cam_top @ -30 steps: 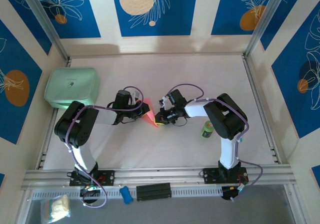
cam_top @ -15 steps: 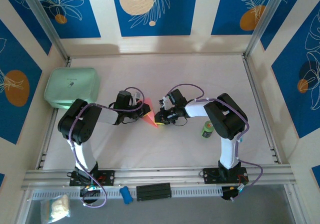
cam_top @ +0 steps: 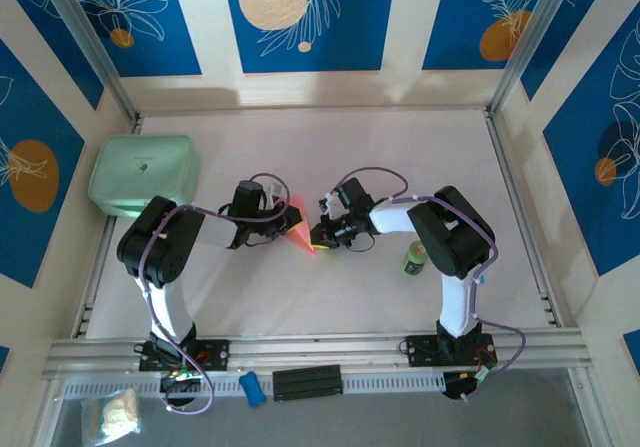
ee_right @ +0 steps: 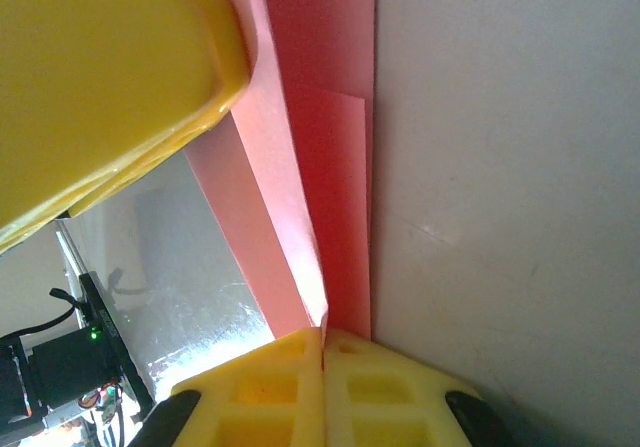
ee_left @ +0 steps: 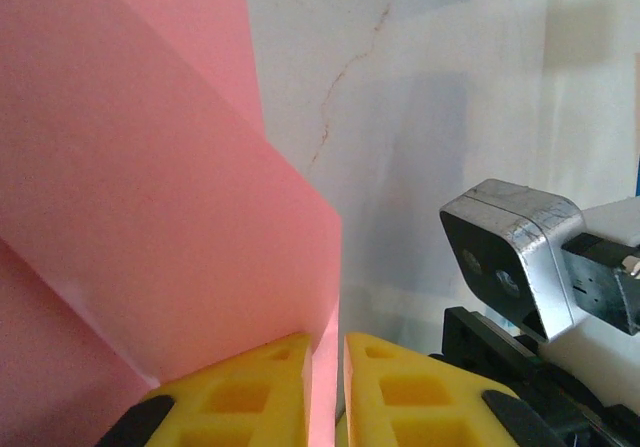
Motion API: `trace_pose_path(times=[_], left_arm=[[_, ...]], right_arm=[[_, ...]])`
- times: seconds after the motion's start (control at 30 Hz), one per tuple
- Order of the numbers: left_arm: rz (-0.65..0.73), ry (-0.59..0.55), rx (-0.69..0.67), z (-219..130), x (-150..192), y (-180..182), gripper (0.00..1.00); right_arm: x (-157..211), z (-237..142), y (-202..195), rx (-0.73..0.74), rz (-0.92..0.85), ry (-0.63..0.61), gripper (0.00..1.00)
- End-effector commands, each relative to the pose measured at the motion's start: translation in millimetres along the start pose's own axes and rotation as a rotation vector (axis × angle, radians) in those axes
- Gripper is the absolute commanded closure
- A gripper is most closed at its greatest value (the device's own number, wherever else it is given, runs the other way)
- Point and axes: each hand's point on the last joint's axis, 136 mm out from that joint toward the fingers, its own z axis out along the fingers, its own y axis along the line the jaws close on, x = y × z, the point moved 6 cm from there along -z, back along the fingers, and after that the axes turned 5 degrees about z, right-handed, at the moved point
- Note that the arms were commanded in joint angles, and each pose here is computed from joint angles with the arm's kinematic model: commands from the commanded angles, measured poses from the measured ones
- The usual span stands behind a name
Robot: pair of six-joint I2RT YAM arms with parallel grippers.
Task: Fold a paper plane with a square sheet of paper (pick it up from the middle)
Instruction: Fourth fold the wing at the center of the table.
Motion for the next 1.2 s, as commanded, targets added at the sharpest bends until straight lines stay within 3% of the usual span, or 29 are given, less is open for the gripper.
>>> trace_pose_path(times=[0.0,0.67,1.0,1.17], left_arm=[[-0.005,0.016,0.021,7,-1,-2,0.83],[-0.017,0.028,0.019,10,1,3,0.82],[0.034,-0.049,0.057,-15,-12,-17,0.74],[0.034,-0.046,0.042,-17,-8,-11,0.75]], right_arm=[[9,6,-28,0.104,0.086,0.043,0.95],[10,6,-30,0.116,0.091,0.045,0.96],[12,7,-40,0.139,0.106,0.031,1.0],[11,7,-40,0.138,0.106,0.028,1.0]])
